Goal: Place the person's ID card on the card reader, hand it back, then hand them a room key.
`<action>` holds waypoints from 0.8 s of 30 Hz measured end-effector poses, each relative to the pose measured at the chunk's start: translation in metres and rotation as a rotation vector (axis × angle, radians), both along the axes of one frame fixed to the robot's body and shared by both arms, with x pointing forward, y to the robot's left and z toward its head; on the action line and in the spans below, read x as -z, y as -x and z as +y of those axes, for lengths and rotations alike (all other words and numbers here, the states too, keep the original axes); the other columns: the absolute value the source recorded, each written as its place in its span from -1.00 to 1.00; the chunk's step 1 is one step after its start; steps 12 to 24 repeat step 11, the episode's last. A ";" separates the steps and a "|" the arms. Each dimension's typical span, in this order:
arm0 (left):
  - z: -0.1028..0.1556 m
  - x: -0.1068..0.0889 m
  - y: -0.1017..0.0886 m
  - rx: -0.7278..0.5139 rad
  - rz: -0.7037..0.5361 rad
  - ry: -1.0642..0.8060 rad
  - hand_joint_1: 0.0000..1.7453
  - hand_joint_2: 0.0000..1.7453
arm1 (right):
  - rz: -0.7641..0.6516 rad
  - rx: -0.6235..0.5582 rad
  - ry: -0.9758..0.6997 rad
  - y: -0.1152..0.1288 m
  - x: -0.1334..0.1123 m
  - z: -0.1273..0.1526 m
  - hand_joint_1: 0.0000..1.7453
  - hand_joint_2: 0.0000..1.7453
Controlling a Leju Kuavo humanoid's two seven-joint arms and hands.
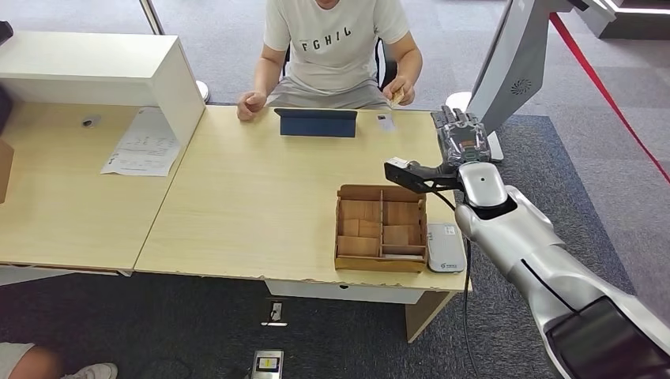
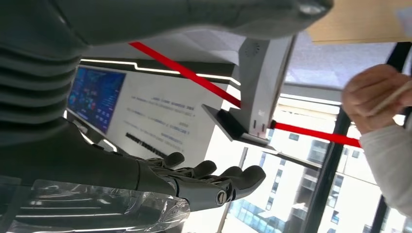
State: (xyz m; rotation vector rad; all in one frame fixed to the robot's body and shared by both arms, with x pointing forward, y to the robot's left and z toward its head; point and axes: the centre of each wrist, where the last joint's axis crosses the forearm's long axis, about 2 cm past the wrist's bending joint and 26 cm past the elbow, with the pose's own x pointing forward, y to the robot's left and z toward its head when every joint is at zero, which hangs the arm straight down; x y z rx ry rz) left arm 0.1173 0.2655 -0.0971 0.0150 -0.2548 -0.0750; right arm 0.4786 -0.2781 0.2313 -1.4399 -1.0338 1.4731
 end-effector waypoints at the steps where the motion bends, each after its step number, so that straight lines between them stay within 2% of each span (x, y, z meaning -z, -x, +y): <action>1: 0.000 0.000 0.001 -0.003 0.004 -0.002 -1.00 -1.00 | 0.000 0.033 0.007 0.000 0.002 -0.010 -1.00 -1.00; 11: 0.001 0.004 0.018 -0.039 0.016 -0.011 -1.00 -1.00 | -0.023 0.347 0.009 0.017 0.017 -0.117 -1.00 -1.00; 24: 0.001 0.004 0.018 -0.039 0.016 -0.011 -1.00 -1.00 | -0.023 0.347 0.009 0.017 0.017 -0.117 -1.00 -1.00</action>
